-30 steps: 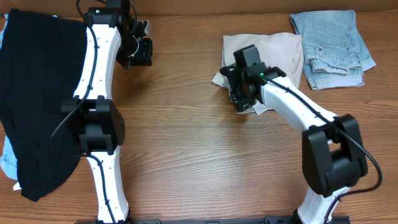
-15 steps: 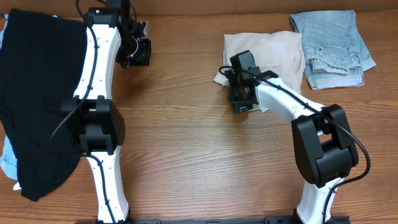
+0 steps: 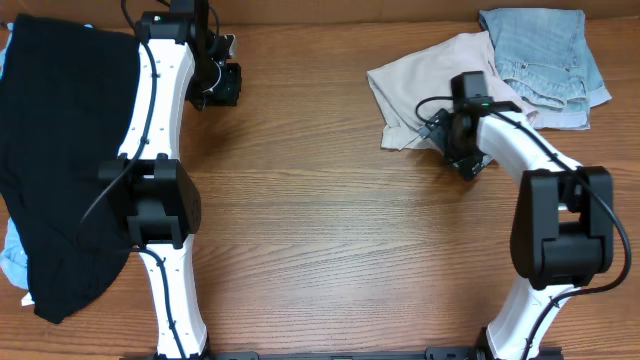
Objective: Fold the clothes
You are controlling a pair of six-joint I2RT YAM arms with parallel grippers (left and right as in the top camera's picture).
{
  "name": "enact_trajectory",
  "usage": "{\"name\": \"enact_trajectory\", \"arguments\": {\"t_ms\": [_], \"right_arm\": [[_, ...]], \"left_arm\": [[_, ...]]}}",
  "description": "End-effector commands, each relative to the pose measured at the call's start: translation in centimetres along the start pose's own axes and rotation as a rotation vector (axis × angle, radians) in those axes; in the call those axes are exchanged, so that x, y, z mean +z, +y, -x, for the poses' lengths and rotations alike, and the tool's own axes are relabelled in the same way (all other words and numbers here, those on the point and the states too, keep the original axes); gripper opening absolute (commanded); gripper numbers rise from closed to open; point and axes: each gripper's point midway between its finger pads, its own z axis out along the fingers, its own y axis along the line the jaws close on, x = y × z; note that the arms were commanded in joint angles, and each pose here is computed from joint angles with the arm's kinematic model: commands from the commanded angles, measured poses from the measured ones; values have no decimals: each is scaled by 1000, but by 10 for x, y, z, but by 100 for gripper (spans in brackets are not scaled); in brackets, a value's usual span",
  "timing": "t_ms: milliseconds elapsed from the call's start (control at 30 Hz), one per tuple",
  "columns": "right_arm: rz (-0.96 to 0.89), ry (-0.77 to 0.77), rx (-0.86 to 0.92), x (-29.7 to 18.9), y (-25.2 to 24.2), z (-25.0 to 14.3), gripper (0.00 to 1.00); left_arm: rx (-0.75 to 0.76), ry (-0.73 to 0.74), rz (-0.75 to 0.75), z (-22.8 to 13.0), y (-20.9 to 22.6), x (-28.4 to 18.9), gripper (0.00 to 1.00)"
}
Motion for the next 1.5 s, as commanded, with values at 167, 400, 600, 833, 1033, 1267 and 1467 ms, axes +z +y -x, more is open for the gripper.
{"name": "enact_trajectory", "arguments": {"t_ms": [167, 400, 600, 833, 1033, 1267, 1467], "right_arm": [[323, 124, 59, 9, 71, -21, 94], [264, -92, 49, 14, 88, -14, 62], [211, -203, 56, 35, 80, 4, 6], [399, -213, -263, 16, 120, 13, 4], [494, -218, -404, -65, 137, 12, 4], [543, -265, -488, -175, 118, 1, 4], [425, -156, -411, -172, 81, -18, 43]], "left_arm": [[-10, -26, 3, 5, -6, -8, 10], [-9, -22, 3, 4, -7, -8, 10], [-11, -7, 4, 0, -7, -8, 10], [-12, -3, 4, -1, -7, -8, 9], [-14, -4, 4, -1, -6, -8, 8], [-13, -4, 4, -1, -6, -8, 8], [-13, -4, 4, -1, -6, -8, 8]]}}
